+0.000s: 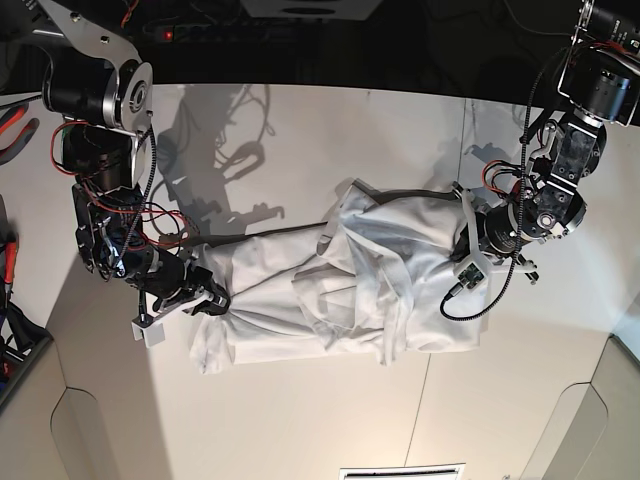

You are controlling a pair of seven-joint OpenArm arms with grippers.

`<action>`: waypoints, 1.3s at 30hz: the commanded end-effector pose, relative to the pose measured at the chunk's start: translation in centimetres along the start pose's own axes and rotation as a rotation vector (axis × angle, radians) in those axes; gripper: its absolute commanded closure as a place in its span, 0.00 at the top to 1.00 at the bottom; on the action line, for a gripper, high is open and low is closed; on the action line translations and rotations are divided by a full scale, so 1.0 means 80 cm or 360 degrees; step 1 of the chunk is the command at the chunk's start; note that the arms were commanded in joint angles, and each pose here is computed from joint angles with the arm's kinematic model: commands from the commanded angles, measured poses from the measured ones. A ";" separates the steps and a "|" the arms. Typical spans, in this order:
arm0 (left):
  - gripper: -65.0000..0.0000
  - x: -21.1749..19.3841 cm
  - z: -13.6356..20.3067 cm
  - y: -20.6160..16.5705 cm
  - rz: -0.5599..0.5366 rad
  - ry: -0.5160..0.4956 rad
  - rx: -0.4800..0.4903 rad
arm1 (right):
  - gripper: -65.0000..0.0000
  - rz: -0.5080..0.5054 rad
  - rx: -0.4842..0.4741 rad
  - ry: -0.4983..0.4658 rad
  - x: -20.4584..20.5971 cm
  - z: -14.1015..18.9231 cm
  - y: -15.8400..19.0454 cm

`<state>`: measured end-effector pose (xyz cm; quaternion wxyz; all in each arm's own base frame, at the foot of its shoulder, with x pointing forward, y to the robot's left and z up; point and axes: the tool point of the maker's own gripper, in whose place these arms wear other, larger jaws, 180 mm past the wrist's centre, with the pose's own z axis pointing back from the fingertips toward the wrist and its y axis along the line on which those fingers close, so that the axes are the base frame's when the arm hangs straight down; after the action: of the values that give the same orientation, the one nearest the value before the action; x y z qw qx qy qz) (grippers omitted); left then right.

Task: Layout the t-shirt on the table in an organized manner, then fold the t-shirt properly
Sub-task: 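Grasp the shirt end with the right gripper beside the left gripper, then lift the shirt with both grippers and bunch it together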

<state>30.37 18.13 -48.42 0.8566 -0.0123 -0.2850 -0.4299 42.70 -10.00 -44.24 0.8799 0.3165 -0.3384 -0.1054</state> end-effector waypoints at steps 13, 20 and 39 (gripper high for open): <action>0.00 -0.038 -0.005 -0.026 0.0308 0.0243 -0.0060 | 0.00 0.0315 -0.0064 -0.0207 0.017 0.066 -0.004; 0.00 0.005 -0.023 -0.081 0.0466 0.0197 -0.0237 | 0.00 0.0566 -0.0143 -0.0293 0.025 0.134 0.015; 0.00 0.173 -0.025 -0.174 0.0567 -0.0189 -0.0524 | 0.00 0.0855 0.0385 -0.0044 -0.064 0.092 0.236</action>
<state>27.91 -0.68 -46.52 0.8927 -0.2194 -0.2632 -0.2926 32.47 2.89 -32.77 0.8450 0.3043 -0.4041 0.1733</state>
